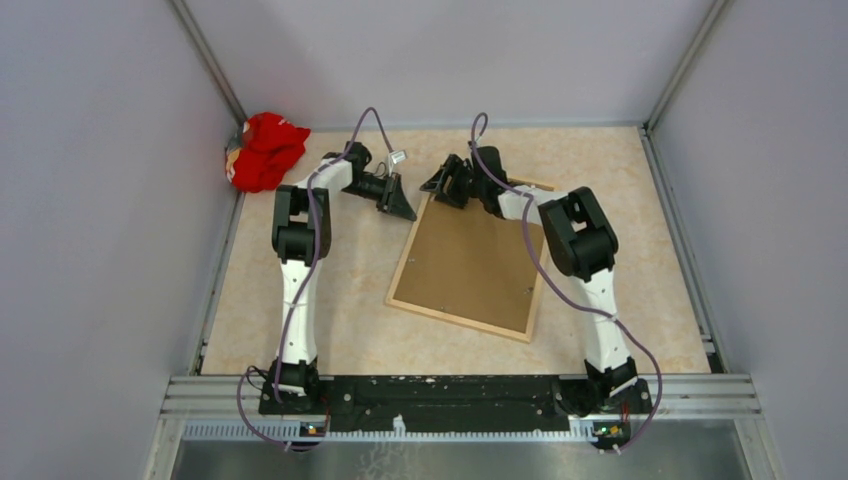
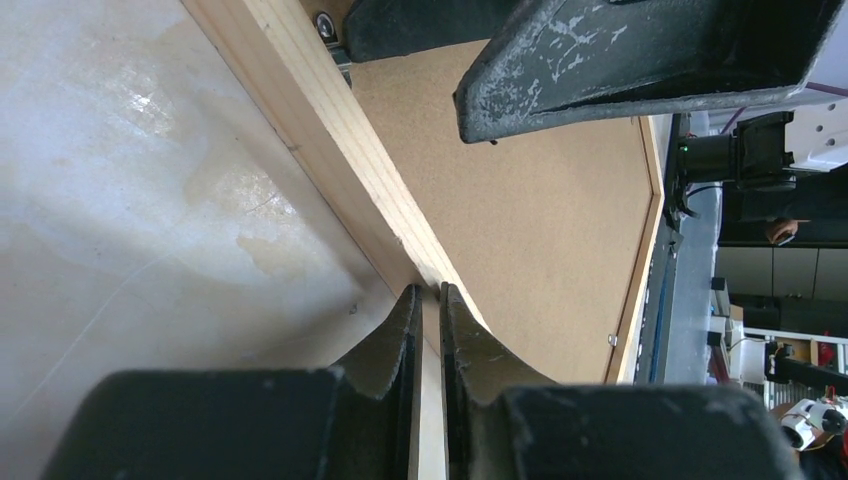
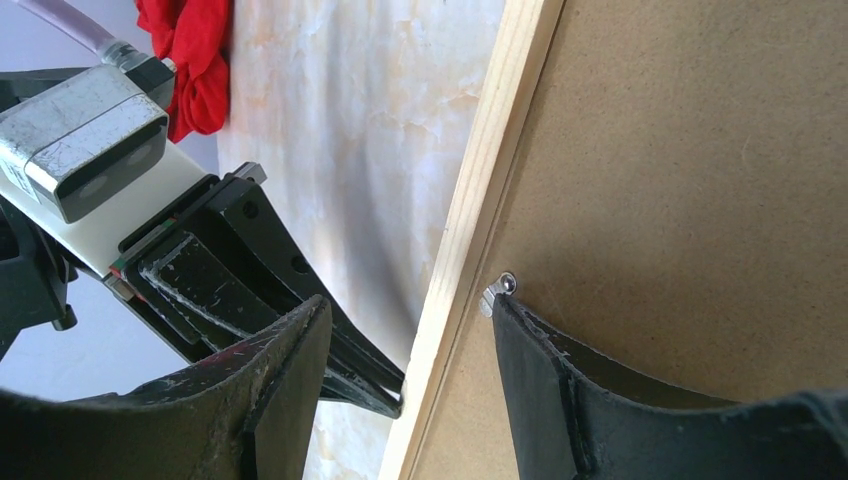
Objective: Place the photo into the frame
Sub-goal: Install the photo frame at the center of the board.
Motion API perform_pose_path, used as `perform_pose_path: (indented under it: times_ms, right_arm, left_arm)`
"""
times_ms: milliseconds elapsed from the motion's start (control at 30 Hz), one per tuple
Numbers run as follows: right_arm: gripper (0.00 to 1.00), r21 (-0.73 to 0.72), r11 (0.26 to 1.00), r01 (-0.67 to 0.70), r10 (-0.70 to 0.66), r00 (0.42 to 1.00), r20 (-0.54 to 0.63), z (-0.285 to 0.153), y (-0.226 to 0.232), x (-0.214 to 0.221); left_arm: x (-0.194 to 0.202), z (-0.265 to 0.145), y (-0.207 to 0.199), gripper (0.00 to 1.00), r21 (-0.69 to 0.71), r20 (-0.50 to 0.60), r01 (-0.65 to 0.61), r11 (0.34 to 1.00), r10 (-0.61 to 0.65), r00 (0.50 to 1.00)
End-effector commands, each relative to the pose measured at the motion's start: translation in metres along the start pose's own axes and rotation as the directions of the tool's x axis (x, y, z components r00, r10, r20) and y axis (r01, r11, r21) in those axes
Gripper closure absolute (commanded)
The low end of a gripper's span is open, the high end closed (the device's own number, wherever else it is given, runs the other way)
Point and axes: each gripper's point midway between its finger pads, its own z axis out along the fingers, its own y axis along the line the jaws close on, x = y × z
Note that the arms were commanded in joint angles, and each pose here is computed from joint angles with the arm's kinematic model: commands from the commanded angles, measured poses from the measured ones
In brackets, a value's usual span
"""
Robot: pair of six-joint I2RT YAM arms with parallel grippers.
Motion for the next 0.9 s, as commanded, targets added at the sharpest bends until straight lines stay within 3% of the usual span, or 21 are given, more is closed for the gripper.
perform_pose_path:
  times_ms: [0,367,633,867]
  right_arm:
    - [0.39,0.023,1.000,0.015,-0.015,1.000,0.018,0.021,-0.017,0.017]
    - [0.39,-0.009,1.000,-0.007,0.007,0.999,-0.036,0.012,-0.005,0.057]
    - [0.39,0.010,1.000,-0.026,0.026,0.999,-0.018,0.017,-0.008,0.055]
    - [0.39,-0.030,0.970,-0.242,0.243,0.970,0.025,0.017,0.005,0.059]
  left_arm:
    - [0.031,0.017,0.003,0.87,-0.008,-0.088,0.048,0.999,-0.048,0.995]
    - [0.036,0.019,0.001,0.88,-0.002,-0.099,0.052,0.999,-0.052,0.994]
    - [0.038,0.020,0.002,0.88,-0.002,-0.103,0.057,0.998,-0.057,0.993]
    - [0.039,0.021,0.001,0.88,0.000,-0.105,0.061,0.998,-0.061,0.993]
